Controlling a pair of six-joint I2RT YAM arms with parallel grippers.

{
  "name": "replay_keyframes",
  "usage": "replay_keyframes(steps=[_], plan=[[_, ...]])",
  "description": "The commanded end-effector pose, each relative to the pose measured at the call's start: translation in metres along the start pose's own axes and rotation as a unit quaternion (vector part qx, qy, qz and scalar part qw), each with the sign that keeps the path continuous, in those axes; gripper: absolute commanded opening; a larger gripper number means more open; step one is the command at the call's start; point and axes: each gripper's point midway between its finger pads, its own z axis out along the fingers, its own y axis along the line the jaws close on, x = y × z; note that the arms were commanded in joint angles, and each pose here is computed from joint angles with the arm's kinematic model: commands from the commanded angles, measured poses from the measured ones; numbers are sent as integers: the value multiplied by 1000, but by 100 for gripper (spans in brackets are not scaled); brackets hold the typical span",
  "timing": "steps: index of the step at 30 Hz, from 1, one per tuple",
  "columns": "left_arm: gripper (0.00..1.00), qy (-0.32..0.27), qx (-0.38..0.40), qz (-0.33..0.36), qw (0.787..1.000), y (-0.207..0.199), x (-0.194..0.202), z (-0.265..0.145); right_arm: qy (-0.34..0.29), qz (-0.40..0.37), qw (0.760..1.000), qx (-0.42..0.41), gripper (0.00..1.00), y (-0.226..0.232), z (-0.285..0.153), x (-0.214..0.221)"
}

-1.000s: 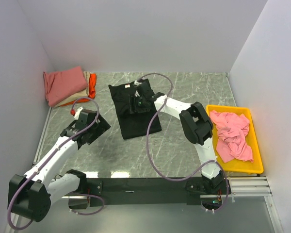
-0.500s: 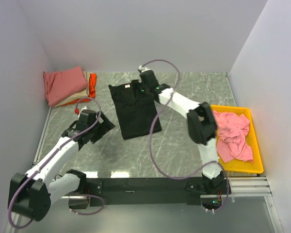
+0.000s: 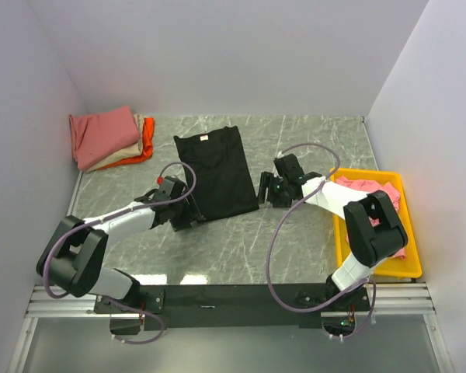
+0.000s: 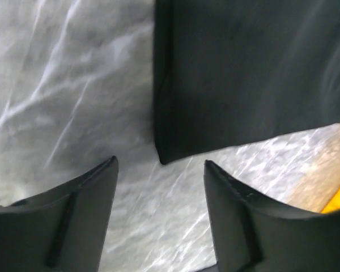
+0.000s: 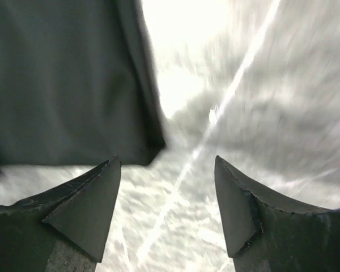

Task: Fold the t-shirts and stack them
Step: Fold the tshirt

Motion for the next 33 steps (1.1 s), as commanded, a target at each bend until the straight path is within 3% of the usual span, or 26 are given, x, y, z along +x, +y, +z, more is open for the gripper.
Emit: replay_keyframes(steps=[1,3,11,14,15,16,17,18,24,33], plan=[[63,-16,21,10,1000,-15,-12,7,23,15,999,-45,73,14,3,12],[53,-5,19,12,1000,-14,-8,12,41,17,997,-65,70,20,7,19],[36,16,-4,13,1000,1,4,28,68,32,994,-77,58,19,29,33],[25,13,-17,11,1000,6,3,31,79,34,994,-60,40,11,34,40],[11,14,-18,11,1000,7,4,31,84,33,994,-57,23,9,35,43],[1,16,-20,10,1000,9,6,32,85,33,994,-57,13,9,33,43],[1,17,-21,13,1000,11,7,32,90,31,994,-57,3,8,33,47],[0,20,-19,13,1000,11,9,32,93,30,994,-59,0,8,32,48],[1,24,-25,19,999,17,29,13,107,22,992,-61,0,0,12,72],[0,108,25,34,993,5,113,-47,147,29,988,-43,0,-24,-52,145]])
